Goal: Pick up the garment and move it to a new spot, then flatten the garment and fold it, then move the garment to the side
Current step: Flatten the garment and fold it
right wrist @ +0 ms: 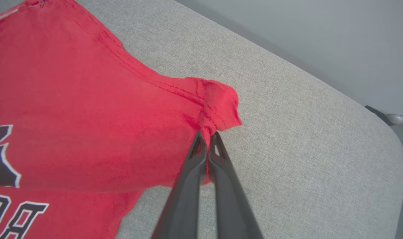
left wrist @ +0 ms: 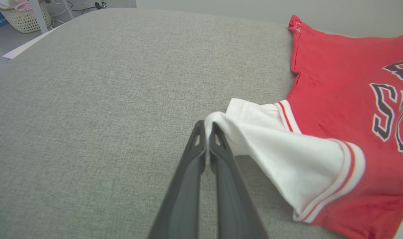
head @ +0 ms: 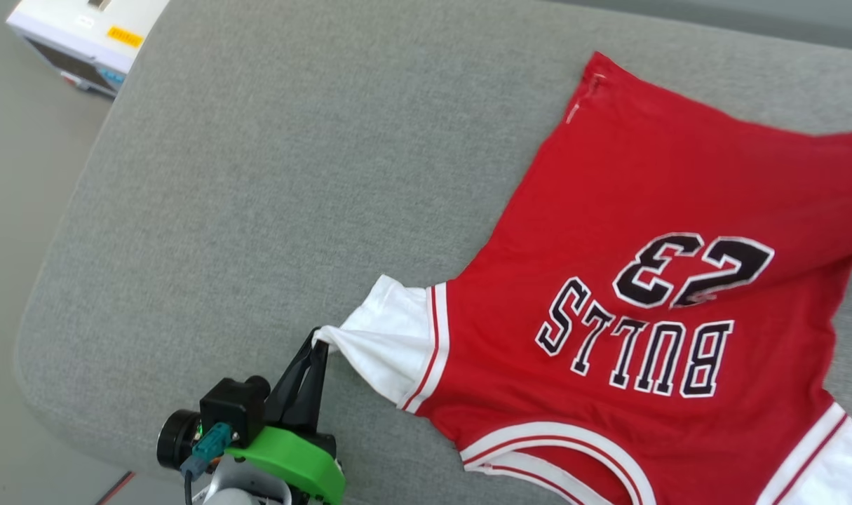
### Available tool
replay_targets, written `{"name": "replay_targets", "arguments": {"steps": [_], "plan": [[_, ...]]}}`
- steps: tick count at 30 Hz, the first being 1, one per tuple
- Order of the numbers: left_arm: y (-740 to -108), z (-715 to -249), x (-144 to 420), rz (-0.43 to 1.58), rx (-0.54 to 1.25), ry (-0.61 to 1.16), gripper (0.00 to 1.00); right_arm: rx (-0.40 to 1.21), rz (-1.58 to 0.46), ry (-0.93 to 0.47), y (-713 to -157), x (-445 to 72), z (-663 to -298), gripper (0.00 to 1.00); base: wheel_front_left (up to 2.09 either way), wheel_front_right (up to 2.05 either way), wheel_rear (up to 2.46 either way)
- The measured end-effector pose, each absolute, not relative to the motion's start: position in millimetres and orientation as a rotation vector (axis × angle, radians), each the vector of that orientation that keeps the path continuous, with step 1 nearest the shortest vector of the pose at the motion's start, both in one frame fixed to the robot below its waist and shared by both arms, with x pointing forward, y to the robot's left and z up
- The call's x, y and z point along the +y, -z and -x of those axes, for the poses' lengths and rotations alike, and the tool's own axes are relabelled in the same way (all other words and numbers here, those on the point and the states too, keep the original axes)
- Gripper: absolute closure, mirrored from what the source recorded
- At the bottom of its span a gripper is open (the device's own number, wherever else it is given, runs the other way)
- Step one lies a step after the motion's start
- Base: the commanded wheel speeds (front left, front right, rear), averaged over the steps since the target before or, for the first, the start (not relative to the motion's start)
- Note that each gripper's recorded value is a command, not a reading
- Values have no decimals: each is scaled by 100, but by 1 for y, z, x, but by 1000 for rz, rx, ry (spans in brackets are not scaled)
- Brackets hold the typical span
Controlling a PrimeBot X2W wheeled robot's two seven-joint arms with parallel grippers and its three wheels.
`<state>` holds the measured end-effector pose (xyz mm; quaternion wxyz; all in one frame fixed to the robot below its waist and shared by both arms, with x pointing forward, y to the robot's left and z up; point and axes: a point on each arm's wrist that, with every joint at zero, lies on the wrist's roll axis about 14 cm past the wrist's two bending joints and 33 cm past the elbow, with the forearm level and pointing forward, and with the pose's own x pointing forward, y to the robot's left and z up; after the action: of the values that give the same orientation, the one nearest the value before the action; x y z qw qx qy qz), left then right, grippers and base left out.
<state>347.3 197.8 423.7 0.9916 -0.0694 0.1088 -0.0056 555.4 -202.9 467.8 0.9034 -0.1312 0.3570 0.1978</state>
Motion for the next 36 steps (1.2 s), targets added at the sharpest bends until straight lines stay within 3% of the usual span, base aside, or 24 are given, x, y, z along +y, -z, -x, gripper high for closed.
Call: {"name": "replay_targets", "arguments": {"steps": [15,25,33,34,35,36], "plan": [[-435,-341,174,129,184,105,100,808,116,-233,-443,-290,-403,100,0,0,0],[-437,-345,163,124,183,154,100,996,-112,-106,-384,-287,-283,100,0,0,0],[-429,-344,163,122,208,153,100,1088,-195,-70,-356,-276,-259,100,0,0,0],[-429,-344,163,121,208,153,100,1076,-198,-66,-357,-277,-261,65,0,0,0],[-429,-344,163,121,208,153,100,1065,-198,-61,-358,-278,-262,0,0,0,0],[-429,-343,163,120,208,153,100,1052,-199,-57,-360,-279,-264,0,0,0,0]]}}
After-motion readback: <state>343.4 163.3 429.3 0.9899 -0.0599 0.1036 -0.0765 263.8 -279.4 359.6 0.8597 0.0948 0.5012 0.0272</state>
